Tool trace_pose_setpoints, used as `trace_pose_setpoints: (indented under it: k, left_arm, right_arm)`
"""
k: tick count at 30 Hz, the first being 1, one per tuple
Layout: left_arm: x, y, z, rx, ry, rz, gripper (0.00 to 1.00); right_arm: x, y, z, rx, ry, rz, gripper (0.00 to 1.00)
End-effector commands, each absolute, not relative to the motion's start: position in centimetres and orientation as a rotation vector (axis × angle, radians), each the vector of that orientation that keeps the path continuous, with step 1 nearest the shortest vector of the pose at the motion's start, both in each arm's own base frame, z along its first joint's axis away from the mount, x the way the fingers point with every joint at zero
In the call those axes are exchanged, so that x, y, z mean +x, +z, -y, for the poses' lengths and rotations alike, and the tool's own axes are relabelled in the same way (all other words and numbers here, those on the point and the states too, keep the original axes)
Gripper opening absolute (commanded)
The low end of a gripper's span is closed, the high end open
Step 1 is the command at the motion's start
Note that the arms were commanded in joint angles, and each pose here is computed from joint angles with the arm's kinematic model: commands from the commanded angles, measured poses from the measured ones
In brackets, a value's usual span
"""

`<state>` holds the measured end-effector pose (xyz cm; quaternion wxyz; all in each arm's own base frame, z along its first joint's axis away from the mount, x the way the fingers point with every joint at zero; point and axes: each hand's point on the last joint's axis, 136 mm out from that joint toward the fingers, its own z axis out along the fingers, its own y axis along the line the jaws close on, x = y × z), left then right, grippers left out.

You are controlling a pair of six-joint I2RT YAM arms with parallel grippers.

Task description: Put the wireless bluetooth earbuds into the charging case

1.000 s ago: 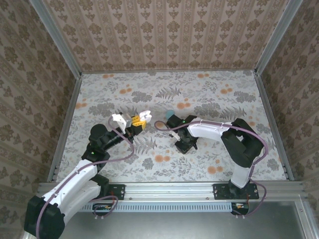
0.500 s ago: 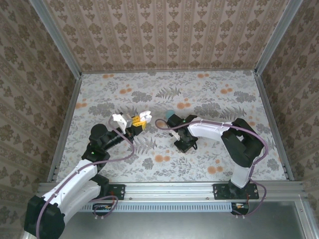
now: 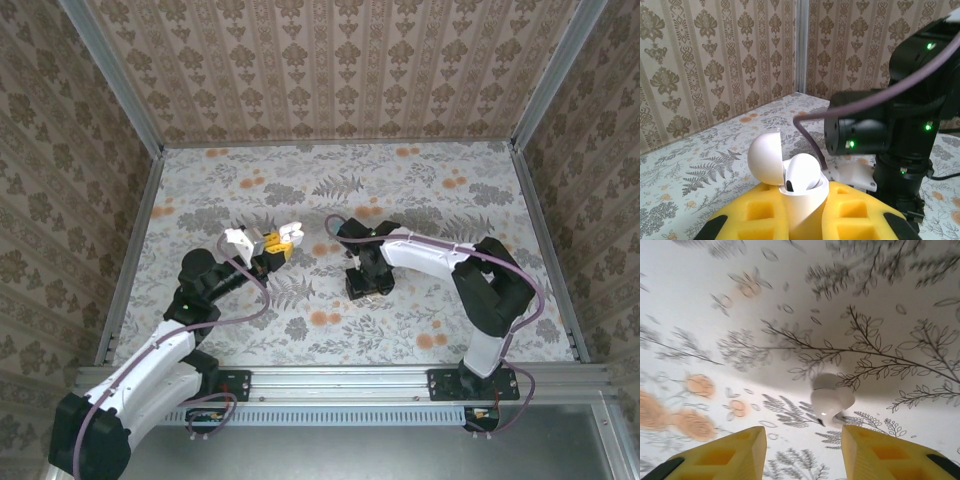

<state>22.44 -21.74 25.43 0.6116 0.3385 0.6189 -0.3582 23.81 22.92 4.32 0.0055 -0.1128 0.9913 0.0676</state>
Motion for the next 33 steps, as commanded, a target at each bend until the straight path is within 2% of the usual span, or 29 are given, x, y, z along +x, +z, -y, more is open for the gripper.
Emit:
trace_pose_setpoints:
  k: [1,7,16,33]
  left_arm:
    - [22.1,26.9,21.6,0.792,-0.815,-1.368,0.00]
    - [21.9,26.6,21.4,0.788,-0.806,-1.375,0.00]
    - [21.9,26.4,21.2,0.787,-0.794,-1.379,0.00]
    - [22.0,26.4,21.2,0.791,-0.787,-1.383,0.00]
  right_arm:
    - [24.4,6.7,-22.6,-0.309,0.145,-3.071,0.45]
    - [24.5,6.3,-22.0,-0.380,-0.039,-3.099,0.41]
    - [24.4,5.0,-22.4,-0.379,-0.161,-3.132,0.40]
    - [24.6,2.1,-21.6,-0.400,-0.262,-3.147,0.38]
